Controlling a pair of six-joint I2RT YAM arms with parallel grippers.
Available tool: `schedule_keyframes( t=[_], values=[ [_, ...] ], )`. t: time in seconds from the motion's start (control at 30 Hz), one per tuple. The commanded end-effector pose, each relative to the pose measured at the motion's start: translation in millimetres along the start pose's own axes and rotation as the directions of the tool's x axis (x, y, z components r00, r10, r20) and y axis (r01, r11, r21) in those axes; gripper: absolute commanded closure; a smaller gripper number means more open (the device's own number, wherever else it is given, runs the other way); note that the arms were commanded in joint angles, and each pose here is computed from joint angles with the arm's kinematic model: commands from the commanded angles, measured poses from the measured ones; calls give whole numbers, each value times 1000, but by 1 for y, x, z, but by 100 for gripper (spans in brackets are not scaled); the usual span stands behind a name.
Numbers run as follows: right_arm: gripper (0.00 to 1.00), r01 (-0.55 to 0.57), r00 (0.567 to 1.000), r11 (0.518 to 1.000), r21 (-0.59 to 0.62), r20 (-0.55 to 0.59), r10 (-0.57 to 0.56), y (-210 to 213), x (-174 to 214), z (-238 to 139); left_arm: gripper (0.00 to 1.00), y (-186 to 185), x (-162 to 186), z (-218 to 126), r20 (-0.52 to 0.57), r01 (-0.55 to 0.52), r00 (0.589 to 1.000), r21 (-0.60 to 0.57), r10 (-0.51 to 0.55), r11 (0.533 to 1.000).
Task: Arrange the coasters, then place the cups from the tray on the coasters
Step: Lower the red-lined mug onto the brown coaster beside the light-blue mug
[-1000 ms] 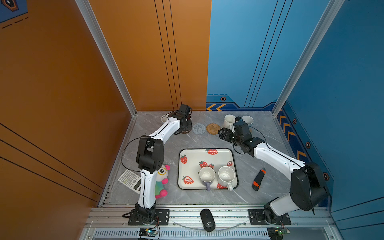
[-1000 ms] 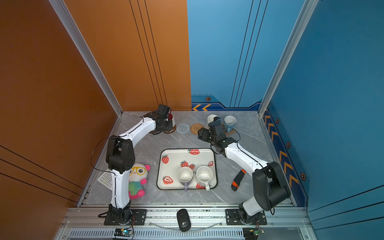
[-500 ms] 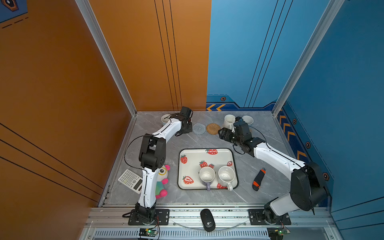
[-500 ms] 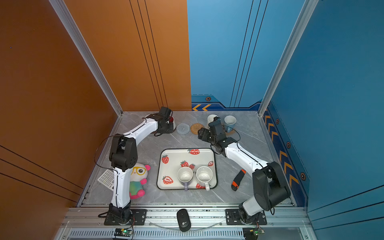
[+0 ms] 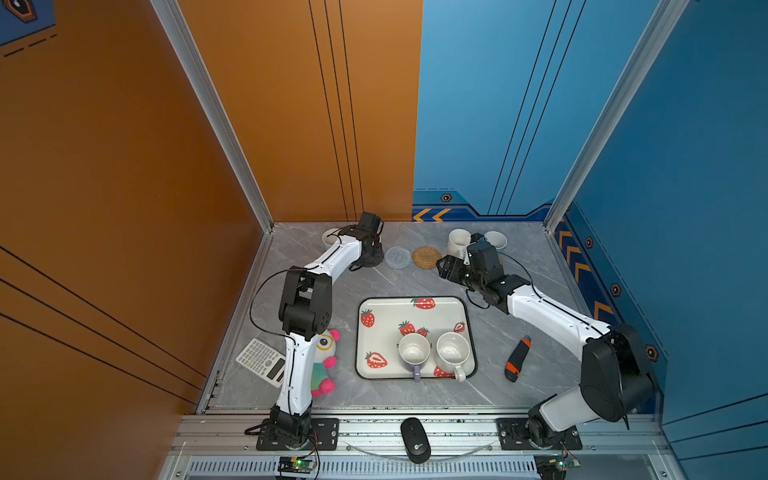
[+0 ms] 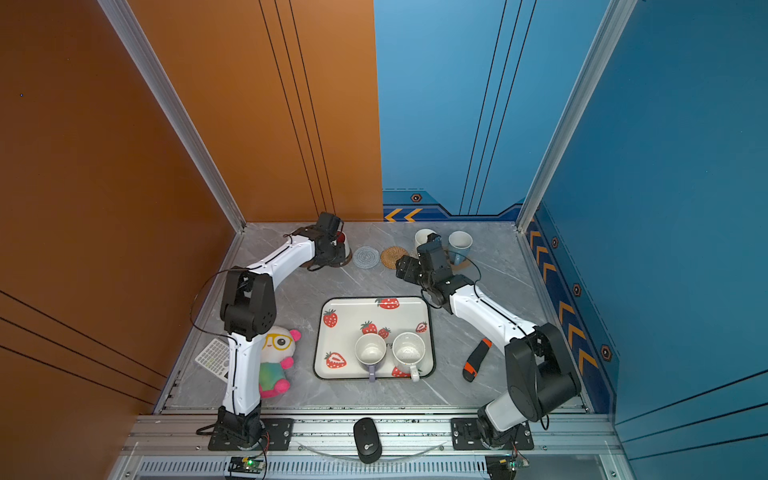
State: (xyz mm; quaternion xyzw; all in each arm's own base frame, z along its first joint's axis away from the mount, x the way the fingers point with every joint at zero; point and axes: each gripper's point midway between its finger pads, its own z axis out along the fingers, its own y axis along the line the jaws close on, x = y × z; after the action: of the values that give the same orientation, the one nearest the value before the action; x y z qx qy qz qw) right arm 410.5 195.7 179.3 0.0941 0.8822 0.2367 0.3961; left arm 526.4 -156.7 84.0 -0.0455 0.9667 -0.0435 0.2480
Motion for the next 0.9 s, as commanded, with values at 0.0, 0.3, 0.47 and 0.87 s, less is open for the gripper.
schedule_keyframes(
  t=[0.0, 0.3, 0.47, 0.87],
  values=[
    [17, -4, 1000, 1000, -14, 5, 4, 5, -7, 3, 100, 0, -28, -6, 79, 18, 997, 10, -19, 1000],
    [17, -5, 1000, 1000, -12, 4, 5, 4, -7, 3, 100, 3, -27, -3, 73, 27, 997, 10, -28, 1000],
    [17, -5, 1000, 1000, -13, 3, 5, 4, -7, 3, 100, 4, -28, -2, 73, 30, 997, 8, -30, 1000],
    [17, -3, 1000, 1000, -11, 4, 3, 4, -7, 2, 100, 9, -29, 4, 68, 42, 997, 5, -42, 999]
  ],
)
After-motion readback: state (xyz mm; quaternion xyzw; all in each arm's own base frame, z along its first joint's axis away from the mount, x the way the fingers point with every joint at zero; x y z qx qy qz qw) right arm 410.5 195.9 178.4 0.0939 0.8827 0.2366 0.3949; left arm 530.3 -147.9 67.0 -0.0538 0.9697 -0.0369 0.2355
